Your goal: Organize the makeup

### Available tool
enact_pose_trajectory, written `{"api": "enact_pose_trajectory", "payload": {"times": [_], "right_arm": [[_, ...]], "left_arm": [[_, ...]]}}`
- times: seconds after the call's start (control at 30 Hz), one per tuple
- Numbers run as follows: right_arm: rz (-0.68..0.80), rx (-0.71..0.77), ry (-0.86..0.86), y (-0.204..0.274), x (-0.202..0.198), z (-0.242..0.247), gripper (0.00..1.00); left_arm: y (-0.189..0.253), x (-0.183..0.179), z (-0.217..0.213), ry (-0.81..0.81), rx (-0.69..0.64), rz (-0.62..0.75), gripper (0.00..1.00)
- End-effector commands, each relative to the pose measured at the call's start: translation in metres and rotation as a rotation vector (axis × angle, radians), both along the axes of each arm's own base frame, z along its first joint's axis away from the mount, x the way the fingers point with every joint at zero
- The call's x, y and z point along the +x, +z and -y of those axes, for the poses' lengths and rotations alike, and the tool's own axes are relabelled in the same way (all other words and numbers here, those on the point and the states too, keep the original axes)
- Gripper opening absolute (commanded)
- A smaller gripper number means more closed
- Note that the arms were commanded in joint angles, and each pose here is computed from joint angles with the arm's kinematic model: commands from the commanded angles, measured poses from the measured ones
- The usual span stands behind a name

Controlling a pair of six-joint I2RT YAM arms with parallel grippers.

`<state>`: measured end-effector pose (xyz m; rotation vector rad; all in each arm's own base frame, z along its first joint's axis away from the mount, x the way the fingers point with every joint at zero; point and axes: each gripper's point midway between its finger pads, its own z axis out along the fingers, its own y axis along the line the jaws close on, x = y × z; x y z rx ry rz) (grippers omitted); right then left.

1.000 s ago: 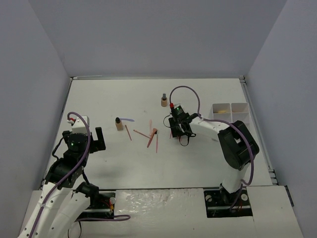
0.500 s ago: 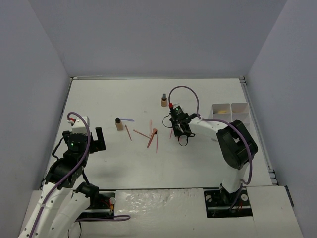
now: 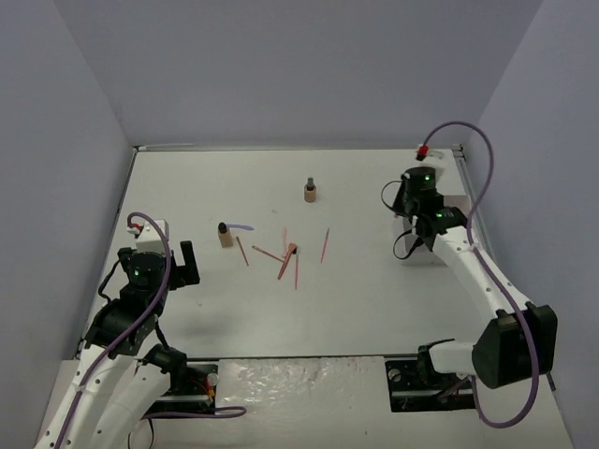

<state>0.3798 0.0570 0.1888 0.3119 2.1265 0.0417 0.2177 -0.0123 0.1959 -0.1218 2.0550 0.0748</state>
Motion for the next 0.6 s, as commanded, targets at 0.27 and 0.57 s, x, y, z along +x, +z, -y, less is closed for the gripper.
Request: {"api": "enact_pose_trajectory", "payload": {"times": [0.27,0.57], "right_arm": [[0.145,0.175,-0.546,0.009,-0.015,0.184,0.00],[0.145,0.245,-0.588,-0.014,0.012,0.203,0.00]], "left_arm": [[0.024,0.010,0.001,0.010,-0.026,0.085,0.97],[0.028,0.007,-0.002,0.022,-0.025,0.102,0.97]]}}
